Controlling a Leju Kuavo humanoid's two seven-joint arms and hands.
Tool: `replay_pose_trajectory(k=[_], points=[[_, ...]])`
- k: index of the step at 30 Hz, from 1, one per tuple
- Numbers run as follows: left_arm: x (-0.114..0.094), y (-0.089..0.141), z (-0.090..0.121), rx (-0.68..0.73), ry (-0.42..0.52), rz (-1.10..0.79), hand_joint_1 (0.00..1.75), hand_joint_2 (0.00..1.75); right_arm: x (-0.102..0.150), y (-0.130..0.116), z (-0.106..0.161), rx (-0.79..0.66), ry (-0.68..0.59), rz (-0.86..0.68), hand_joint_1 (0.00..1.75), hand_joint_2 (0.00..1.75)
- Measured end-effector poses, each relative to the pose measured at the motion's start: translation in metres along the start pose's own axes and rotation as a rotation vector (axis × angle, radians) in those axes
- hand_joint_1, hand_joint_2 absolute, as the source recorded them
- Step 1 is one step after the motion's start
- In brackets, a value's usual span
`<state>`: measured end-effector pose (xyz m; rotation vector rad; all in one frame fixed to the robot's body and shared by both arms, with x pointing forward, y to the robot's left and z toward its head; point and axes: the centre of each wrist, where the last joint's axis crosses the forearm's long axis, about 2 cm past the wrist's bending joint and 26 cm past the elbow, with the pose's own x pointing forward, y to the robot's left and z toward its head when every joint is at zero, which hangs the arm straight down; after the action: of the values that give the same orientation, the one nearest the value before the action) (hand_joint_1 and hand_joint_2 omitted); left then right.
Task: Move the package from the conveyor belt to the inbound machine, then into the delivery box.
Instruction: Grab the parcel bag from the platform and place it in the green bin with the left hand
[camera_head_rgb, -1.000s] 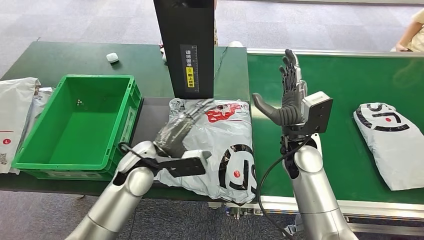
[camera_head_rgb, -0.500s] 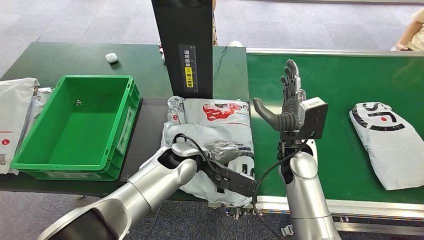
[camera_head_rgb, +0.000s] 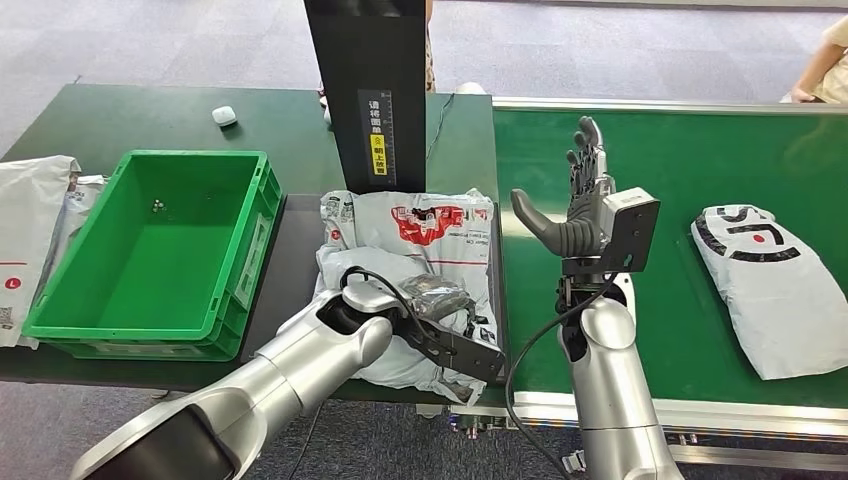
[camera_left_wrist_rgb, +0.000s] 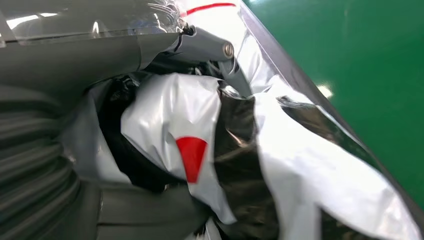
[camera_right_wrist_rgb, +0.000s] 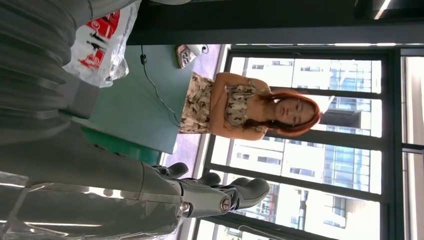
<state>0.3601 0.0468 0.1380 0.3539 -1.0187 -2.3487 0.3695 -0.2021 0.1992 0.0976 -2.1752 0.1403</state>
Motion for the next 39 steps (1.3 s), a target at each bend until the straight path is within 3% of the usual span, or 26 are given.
replay_pose_trajectory(k=[10, 20, 26, 32, 35, 39], points=[[-0.004, 0.002, 0.001, 0.084, 0.032, -0.019, 1.75, 1.75, -0.001, -0.002, 0.001, -0.008, 0.003, 0.001, 0.0, 1.75], [-0.035, 0.016, 0.018, 0.402, 0.172, -0.124, 1.75, 1.75, 0.002, -0.014, 0.025, -0.085, 0.002, 0.017, 0.0, 1.75], [-0.064, 0.038, 0.055, 0.714, 0.299, -0.294, 1.75, 1.75, 0.008, -0.029, 0.05, -0.127, -0.013, 0.041, 0.0, 1.75], [-0.09, 0.038, 0.104, 0.967, 0.446, -0.346, 1.75, 1.75, 0.013, -0.041, 0.069, -0.158, -0.021, 0.058, 0.0, 1.75], [-0.109, 0.036, 0.132, 1.039, 0.563, -0.318, 1.75, 1.75, 0.015, -0.046, 0.075, -0.169, -0.025, 0.065, 0.0, 1.75], [-0.14, 0.029, 0.159, 1.014, 0.766, -0.211, 1.75, 1.75, 0.015, -0.048, 0.078, -0.163, -0.027, 0.075, 0.0, 1.75]])
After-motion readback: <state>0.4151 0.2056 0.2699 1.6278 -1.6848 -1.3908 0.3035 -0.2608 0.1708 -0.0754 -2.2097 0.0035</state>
